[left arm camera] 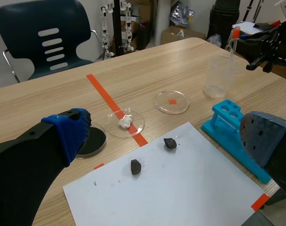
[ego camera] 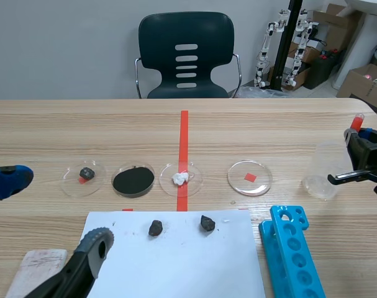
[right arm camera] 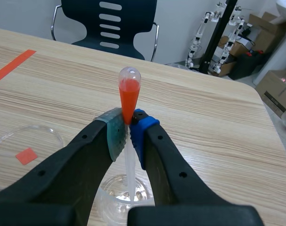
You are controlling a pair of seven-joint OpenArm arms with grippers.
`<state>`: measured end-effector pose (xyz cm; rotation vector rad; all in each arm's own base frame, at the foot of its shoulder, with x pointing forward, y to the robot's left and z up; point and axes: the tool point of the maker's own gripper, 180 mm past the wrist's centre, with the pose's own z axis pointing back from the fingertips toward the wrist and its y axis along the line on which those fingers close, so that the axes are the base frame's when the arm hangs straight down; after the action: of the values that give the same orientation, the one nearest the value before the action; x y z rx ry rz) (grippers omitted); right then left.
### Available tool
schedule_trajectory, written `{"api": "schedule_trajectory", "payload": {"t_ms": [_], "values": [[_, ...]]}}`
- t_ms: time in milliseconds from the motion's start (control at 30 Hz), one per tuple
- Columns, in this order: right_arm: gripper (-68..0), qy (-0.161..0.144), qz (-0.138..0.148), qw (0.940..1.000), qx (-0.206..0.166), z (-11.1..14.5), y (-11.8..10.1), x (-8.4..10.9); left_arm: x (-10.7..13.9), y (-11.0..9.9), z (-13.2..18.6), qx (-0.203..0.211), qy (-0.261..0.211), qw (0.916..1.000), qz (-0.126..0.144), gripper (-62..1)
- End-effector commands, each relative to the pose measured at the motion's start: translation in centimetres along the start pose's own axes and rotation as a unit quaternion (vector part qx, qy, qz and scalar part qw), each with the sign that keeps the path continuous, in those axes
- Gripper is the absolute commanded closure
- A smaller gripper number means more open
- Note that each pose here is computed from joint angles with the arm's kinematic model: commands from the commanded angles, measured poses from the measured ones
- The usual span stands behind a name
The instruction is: Put the dropper in the beaker
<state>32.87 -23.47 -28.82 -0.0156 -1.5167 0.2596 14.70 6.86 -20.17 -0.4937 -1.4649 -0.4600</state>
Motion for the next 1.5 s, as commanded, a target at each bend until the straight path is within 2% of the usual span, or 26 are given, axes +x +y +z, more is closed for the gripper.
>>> {"api": "schedule_trajectory", "payload": {"t_ms": [0, 233, 300, 500, 567, 1467], "values": [[-1.2, -0.022, 0.008, 0.9997, -0.005, -0.52, -0.88, 1.42, 0.47, -0.07, -0.03, 0.001, -0.010, 0.9999, 0.004, -62.3], [-14.7, -0.022, 0.008, 0.9997, -0.005, -0.51, -0.87, 1.39, 0.47, -0.07, -0.03, 0.001, -0.010, 0.9999, 0.004, -62.3], [-21.2, -0.022, 0.008, 0.9997, -0.005, -0.51, -0.87, 1.39, 0.47, -0.07, -0.03, 0.001, -0.010, 0.9999, 0.004, -62.3], [-47.2, -0.022, 0.008, 0.9997, -0.005, -0.51, -0.85, 1.38, 0.47, -0.07, -0.03, 0.001, -0.010, 0.9999, 0.004, -62.3], [-50.9, -0.020, 0.008, 0.9998, -0.005, -0.52, -0.85, 1.32, 0.47, -0.07, -0.03, 0.001, -0.010, 0.9999, 0.004, -62.3], [-51.6, -0.015, 0.005, 0.9999, -0.006, -0.49, -0.83, 1.12, 0.43, -0.07, -0.04, 0.000, -0.009, 0.9999, 0.004, -62.3]]}}
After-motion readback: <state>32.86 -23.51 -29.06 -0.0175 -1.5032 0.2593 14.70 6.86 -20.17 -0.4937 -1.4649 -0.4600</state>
